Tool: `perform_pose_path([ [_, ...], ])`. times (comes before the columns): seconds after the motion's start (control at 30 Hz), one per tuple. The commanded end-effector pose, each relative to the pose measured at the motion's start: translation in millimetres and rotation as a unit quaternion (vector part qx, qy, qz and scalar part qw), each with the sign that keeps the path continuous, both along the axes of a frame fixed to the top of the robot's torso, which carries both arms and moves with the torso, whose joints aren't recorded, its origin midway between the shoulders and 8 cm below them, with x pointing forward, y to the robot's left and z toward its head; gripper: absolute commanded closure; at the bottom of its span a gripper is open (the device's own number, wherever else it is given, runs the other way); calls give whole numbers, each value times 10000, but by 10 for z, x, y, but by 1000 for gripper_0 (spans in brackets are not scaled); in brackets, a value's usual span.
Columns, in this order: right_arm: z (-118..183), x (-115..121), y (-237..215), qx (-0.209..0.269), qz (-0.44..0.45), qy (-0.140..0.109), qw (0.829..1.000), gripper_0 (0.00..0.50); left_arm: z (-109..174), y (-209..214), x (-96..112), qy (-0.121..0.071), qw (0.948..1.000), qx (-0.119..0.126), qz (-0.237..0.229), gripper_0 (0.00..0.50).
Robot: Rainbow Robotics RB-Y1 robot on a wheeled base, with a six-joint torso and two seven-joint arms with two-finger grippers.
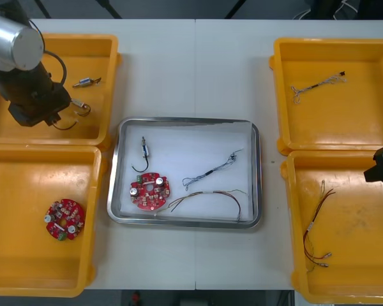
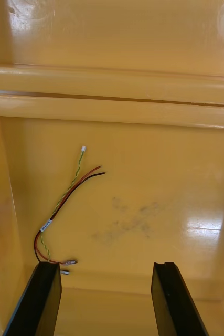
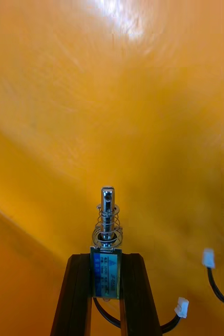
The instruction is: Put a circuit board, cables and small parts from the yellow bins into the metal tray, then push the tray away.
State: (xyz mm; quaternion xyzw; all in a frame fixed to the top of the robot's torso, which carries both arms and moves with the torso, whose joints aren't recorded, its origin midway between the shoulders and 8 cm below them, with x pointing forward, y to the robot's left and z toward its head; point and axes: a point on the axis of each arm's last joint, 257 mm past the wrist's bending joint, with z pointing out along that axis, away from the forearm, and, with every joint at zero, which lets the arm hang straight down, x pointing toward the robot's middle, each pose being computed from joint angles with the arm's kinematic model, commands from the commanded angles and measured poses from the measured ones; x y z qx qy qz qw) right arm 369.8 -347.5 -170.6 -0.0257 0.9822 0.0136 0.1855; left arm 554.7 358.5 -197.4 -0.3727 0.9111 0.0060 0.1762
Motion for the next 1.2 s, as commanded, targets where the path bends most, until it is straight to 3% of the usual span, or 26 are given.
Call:
perform_pose_path([
  [0.03, 76, 22, 5, 53, -109, -175, 9998, 0, 648, 121, 106, -315, 9982, 289, -422, 500],
  [0.6, 76, 22, 5, 53, -109, -175, 9998, 0, 1246, -299, -109, -532, 9930, -192, -1038, 500],
  [1.2, 76, 22, 5, 53, -109, -175, 9998, 0, 1478, -1037, -337, -736, 9777, -583, -1878, 500],
])
